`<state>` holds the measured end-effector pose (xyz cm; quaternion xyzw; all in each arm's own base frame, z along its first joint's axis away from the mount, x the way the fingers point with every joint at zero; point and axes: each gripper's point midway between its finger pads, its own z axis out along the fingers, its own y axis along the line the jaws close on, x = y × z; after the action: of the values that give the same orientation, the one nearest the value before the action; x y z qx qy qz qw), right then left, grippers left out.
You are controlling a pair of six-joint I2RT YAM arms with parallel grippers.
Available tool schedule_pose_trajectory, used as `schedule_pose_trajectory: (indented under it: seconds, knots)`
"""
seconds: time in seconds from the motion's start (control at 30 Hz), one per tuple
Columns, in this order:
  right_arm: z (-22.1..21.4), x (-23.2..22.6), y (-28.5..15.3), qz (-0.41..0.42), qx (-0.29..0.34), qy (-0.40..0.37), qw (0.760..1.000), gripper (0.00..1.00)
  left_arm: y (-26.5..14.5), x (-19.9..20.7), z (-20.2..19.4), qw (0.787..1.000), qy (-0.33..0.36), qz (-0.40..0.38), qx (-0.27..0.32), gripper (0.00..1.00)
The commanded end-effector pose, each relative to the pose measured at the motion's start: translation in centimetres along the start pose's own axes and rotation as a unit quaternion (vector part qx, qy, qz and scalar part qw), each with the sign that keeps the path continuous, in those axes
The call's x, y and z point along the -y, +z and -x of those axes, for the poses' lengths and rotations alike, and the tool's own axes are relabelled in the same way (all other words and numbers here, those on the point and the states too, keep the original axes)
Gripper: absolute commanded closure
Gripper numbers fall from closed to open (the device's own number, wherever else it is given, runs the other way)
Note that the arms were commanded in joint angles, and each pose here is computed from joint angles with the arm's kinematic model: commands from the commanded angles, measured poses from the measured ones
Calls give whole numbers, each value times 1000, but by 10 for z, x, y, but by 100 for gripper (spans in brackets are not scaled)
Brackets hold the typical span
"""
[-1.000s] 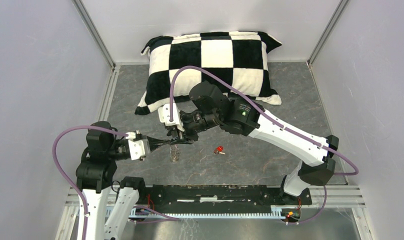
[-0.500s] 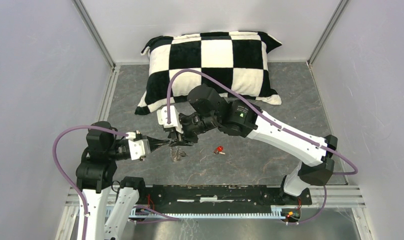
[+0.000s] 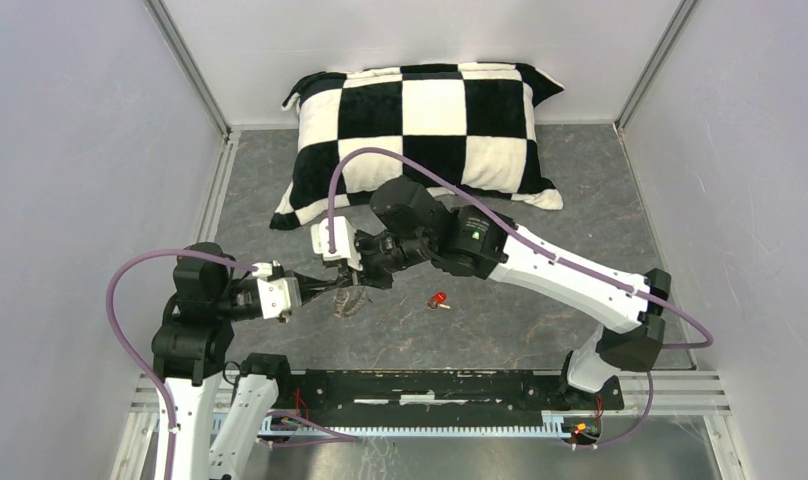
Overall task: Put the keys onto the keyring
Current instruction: Adjust the keyring.
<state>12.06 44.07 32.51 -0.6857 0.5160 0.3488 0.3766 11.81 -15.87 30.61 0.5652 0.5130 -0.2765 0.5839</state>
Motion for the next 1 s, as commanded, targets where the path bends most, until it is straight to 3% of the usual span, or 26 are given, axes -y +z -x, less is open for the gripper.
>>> schedule_pose_trajectory:
  seconds: [0.0, 0.1, 0.2, 0.37, 0.97]
  knots:
    - [28, 1, -21, -35, 79, -43, 995, 100, -2, 3, 26, 998, 43, -16, 35, 88]
    - [49, -11, -38, -29, 170, -73, 982, 100, -1, 8, 29, 998, 29, -26, 44, 76]
    - [50, -22, -48, 9, 247, -55, 967, 100, -1, 12, 37, 997, 9, -39, 59, 66]
    - [56, -34, -53, 48, 321, -44, 945, 100, -1, 16, 50, 995, -15, -58, 84, 62]
    - [61, -35, -48, 60, 341, -35, 938, 100, -2, 17, 64, 992, -45, -68, 100, 60]
